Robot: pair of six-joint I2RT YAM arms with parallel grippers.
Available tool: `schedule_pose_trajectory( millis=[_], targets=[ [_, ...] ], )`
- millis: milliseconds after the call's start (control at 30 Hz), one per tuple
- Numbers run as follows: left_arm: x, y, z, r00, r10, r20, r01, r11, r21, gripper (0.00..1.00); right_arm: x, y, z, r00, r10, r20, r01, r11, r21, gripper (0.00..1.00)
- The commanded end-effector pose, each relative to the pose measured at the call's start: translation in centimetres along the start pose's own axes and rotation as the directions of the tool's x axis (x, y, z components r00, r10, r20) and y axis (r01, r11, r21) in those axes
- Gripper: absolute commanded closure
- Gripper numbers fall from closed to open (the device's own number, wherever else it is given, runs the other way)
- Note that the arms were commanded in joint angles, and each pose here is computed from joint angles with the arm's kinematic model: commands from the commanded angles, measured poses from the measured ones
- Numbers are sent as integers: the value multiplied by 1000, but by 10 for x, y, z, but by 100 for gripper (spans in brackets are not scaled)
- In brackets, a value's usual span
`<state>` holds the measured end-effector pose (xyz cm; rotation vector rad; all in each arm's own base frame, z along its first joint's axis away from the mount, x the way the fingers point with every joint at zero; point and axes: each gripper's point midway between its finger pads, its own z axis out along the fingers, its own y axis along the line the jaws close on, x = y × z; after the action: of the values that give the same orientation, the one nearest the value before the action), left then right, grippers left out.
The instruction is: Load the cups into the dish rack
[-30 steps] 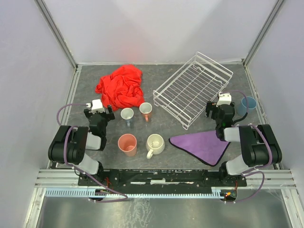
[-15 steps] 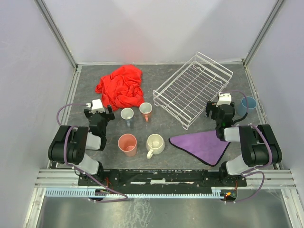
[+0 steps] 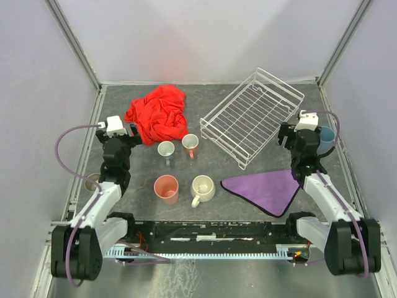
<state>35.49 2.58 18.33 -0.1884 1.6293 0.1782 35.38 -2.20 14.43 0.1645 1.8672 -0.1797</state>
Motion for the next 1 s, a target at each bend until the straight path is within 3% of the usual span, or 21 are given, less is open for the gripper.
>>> schedule_pose_trajectory(
  millis=[0,233,400,600,967],
  targets=[
    [15,-4,-27,974,58,-219,-43,997,71,4,-20,5,-29,997,34,-68,-35,999,-26,5],
    [17,-30,-52,913,67,-403,17,979,202,12,-53,33,-49,983,48,-177,-73,988,-136,7],
    [32,-43,-48,822,103,-561,28,975,220,19,-72,59,-64,978,50,-203,-94,971,-218,8],
    [24,-56,-36,789,93,-607,45,977,210,22,-93,78,-71,981,35,-193,-92,951,-294,8],
    [43,-100,-36,668,131,-732,71,969,237,30,-113,84,-65,988,-32,-148,-15,953,-302,7]
  ],
)
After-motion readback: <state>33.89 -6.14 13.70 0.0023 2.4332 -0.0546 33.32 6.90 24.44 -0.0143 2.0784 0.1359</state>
